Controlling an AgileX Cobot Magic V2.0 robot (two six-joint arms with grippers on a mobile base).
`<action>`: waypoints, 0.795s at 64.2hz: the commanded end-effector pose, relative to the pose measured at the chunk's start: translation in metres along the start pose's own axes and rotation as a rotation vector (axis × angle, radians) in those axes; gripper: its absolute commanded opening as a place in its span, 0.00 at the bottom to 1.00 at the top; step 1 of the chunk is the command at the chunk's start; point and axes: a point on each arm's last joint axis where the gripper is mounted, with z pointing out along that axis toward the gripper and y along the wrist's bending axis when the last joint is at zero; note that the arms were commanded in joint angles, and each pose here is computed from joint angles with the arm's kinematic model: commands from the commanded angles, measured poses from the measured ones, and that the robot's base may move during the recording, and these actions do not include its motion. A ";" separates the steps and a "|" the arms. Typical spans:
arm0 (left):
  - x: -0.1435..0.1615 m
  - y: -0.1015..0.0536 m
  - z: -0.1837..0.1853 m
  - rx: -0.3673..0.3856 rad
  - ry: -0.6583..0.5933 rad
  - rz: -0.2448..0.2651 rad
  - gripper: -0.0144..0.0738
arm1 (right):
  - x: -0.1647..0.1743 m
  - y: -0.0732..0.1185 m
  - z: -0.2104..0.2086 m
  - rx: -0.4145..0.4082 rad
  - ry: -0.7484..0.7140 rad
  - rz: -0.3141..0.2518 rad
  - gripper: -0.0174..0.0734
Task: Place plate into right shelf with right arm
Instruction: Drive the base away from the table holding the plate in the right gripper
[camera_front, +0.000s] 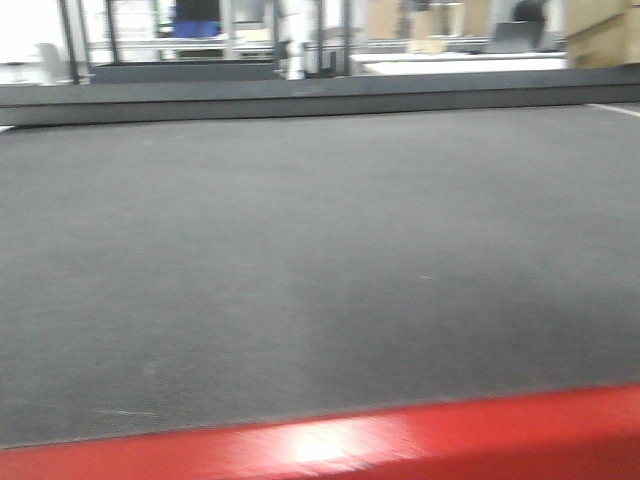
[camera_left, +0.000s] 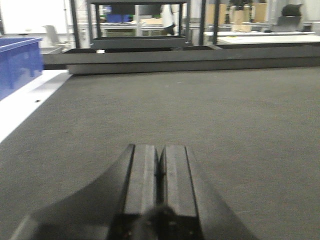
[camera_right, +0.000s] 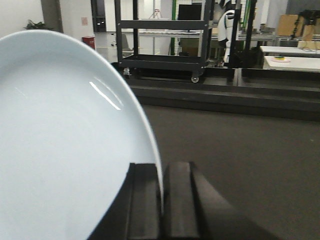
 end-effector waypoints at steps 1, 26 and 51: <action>-0.006 0.001 -0.001 -0.015 -0.091 -0.005 0.11 | -0.017 0.002 -0.002 -0.013 -0.125 -0.015 0.25; -0.006 0.001 -0.001 -0.015 -0.091 -0.005 0.11 | -0.017 0.002 -0.002 -0.013 -0.125 -0.015 0.25; -0.006 0.001 -0.001 -0.015 -0.091 -0.005 0.11 | -0.017 0.002 -0.002 -0.013 -0.125 -0.015 0.25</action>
